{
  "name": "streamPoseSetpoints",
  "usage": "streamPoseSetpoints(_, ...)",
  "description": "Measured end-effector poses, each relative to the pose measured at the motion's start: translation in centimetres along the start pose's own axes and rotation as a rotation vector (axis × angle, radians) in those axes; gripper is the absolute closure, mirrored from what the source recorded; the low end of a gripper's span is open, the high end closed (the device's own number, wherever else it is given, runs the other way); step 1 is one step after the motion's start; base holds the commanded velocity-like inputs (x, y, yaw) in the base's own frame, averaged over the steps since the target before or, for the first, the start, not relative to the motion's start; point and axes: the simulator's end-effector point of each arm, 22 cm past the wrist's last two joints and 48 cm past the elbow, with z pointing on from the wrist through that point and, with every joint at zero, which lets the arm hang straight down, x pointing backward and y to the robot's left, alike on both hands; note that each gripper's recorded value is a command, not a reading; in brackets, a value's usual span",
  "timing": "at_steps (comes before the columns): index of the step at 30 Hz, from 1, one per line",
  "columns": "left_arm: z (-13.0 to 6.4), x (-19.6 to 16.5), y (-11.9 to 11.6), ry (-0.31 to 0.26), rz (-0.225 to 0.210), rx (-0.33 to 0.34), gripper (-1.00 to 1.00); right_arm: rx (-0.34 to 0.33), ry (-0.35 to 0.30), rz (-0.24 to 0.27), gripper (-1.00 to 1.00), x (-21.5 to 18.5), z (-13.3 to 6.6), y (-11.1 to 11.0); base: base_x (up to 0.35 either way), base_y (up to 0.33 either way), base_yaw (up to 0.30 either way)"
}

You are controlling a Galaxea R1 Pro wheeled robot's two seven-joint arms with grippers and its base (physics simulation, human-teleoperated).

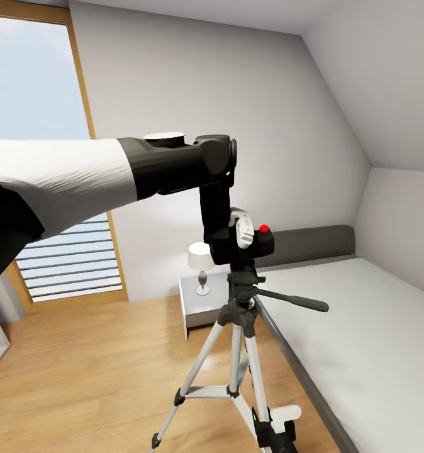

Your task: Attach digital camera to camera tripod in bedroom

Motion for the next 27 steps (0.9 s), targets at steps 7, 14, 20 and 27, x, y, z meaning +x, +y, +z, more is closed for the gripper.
streamPoseSetpoints(7,0.04,-0.03,-0.07,0.001,0.003,0.0,1.0,0.0,0.0,0.0,1.0,0.0,0.0,0.0,0.0,0.0,0.0)
streamPoseSetpoints(14,0.07,-0.02,-0.07,0.003,0.003,0.0,1.0,0.0,0.0,0.0,1.0,0.0,0.0,0.0,0.0,0.0,0.0)
streamPoseSetpoints(20,0.08,-0.03,-0.1,0.003,0.004,0.0,1.0,0.0,0.0,0.0,1.0,0.0,0.0,0.0,0.0,0.0,0.0)
streamPoseSetpoints(27,0.09,-0.02,-0.15,0.003,0.005,0.002,1.0,0.0,0.0,0.0,1.0,0.0,0.0,0.0,0.0,0.0,0.0)
